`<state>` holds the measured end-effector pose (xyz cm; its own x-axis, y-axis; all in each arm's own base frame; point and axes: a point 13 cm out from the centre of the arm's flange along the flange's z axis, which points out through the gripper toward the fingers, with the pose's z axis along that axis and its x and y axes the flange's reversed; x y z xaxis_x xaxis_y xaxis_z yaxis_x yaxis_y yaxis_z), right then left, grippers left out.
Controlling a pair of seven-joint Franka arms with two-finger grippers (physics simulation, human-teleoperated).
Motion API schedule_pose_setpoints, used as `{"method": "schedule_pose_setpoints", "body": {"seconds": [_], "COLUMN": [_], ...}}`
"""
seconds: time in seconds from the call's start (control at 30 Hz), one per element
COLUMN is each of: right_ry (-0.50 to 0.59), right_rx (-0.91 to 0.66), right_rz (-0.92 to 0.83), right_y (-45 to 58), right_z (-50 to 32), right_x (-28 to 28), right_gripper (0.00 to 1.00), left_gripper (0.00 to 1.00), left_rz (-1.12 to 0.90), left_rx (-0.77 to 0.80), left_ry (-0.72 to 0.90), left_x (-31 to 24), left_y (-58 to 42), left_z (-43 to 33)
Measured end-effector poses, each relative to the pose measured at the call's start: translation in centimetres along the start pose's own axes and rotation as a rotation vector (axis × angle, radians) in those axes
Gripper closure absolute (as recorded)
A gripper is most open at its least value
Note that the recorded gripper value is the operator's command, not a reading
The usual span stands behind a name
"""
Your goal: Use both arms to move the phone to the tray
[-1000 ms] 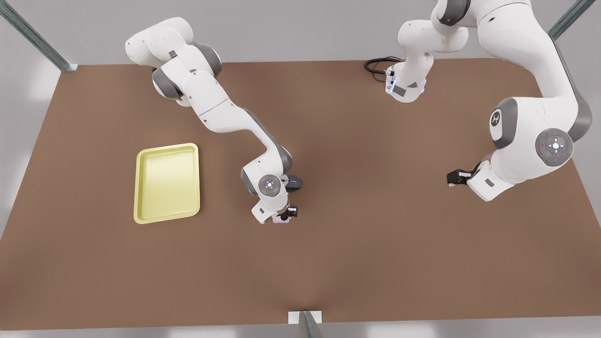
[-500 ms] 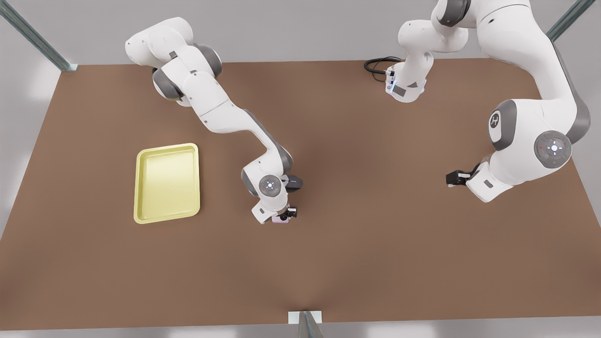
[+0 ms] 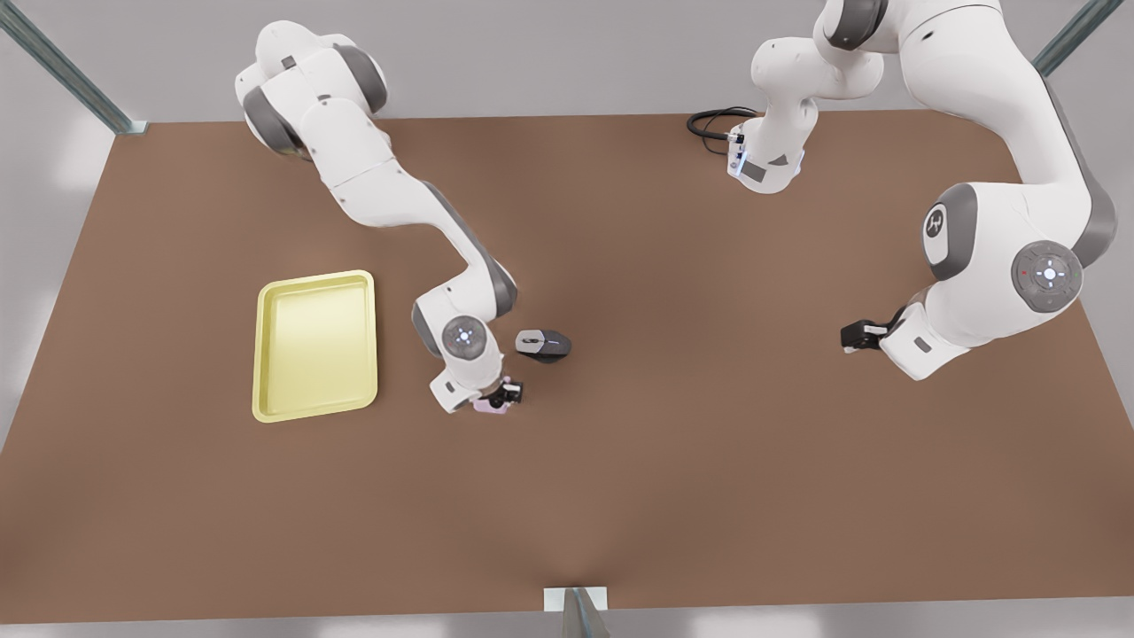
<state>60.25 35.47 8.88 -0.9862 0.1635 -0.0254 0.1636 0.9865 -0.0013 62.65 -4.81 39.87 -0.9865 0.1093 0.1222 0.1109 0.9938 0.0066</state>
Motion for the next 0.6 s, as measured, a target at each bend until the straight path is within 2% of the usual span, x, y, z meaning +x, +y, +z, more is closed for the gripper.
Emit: {"method": "schedule_pose_setpoints", "body": {"seconds": [0.27,0.5,0.57,0.6], "right_ry": [0.047,0.111,0.118,0.117], "right_rx": [0.042,0.075,0.079,0.078], "right_rz": [0.079,0.103,0.078,0.054], "right_y": [-19.8,-35.0,-37.2,-37.5], "right_z": [-3.5,-0.4,0.3,0.5], "right_x": [1.9,5.3,5.7,5.7], "right_gripper": [0.21,0.2,0.0,0.0], "left_gripper": [0.0,0.0,0.0,0.0], "left_rz": [0.002,0.002,0.002,0.002], "left_rx": [0.002,0.002,0.002,0.002], "left_ry": [0.002,0.006,0.006,0.006], "left_x": [0.0,-0.1,-0.1,-0.2], "left_y": [-0.1,-0.2,-0.1,-0.1], "left_z": [0.1,0.5,0.5,0.5]}}
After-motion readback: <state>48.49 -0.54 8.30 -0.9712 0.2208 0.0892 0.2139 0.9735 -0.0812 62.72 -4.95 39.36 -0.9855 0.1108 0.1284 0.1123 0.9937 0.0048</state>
